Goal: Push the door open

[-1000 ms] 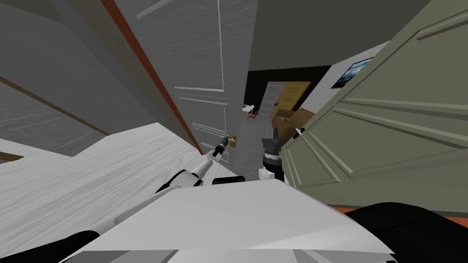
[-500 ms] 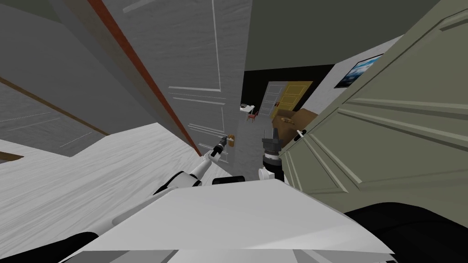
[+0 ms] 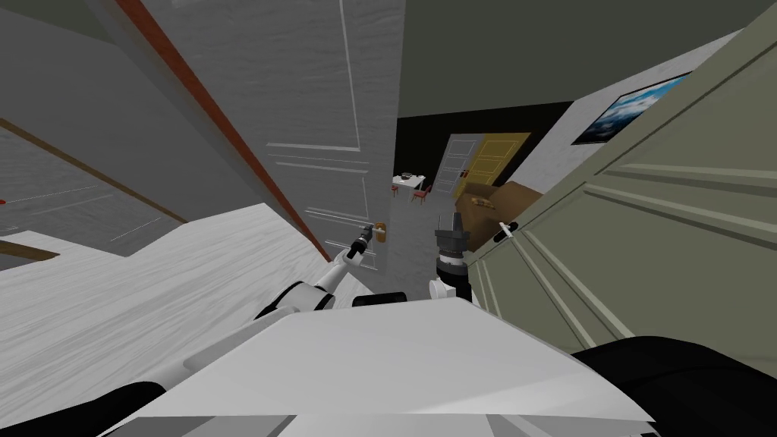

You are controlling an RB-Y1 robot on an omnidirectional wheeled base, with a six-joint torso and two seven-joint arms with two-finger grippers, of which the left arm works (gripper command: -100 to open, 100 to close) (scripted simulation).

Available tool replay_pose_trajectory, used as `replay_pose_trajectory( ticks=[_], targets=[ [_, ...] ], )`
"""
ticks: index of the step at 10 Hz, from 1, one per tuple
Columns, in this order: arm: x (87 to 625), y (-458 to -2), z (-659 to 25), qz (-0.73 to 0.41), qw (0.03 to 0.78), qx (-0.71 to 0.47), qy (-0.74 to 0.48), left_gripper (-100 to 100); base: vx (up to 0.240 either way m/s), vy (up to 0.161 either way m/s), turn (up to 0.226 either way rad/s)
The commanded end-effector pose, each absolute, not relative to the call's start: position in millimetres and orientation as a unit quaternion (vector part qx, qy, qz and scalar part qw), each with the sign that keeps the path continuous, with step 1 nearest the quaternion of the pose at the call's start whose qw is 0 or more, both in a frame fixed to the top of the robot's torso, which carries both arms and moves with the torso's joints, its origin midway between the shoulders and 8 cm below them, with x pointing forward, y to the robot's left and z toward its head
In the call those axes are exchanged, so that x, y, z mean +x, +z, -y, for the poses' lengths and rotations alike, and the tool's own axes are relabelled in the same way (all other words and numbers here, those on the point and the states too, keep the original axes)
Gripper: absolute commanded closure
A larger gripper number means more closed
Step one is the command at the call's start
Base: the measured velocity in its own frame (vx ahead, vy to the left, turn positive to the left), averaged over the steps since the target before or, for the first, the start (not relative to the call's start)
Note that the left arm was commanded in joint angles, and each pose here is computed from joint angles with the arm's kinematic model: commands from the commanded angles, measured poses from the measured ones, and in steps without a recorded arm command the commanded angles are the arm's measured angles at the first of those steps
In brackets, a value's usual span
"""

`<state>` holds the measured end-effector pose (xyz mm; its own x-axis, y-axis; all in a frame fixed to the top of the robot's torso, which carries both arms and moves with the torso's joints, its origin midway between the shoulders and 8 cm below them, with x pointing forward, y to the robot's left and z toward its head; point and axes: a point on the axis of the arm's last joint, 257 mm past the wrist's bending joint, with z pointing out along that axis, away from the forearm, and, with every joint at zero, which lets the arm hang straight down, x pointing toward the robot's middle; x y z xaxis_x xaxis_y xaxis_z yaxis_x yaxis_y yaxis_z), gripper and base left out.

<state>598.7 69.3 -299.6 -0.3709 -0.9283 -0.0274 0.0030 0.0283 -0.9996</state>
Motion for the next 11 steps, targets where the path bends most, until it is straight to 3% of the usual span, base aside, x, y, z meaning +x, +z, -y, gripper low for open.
replay_pose_trajectory(
  ticks=[1,11],
  targets=[
    [600.1,-297.7,-80.8,-0.593,0.409,-0.393,-0.572,100,0.062,-0.039,0.017],
    [616.2,-292.2,-142.3,-0.558,0.447,-0.434,-0.548,100,0.106,-0.139,0.071]
  ],
)
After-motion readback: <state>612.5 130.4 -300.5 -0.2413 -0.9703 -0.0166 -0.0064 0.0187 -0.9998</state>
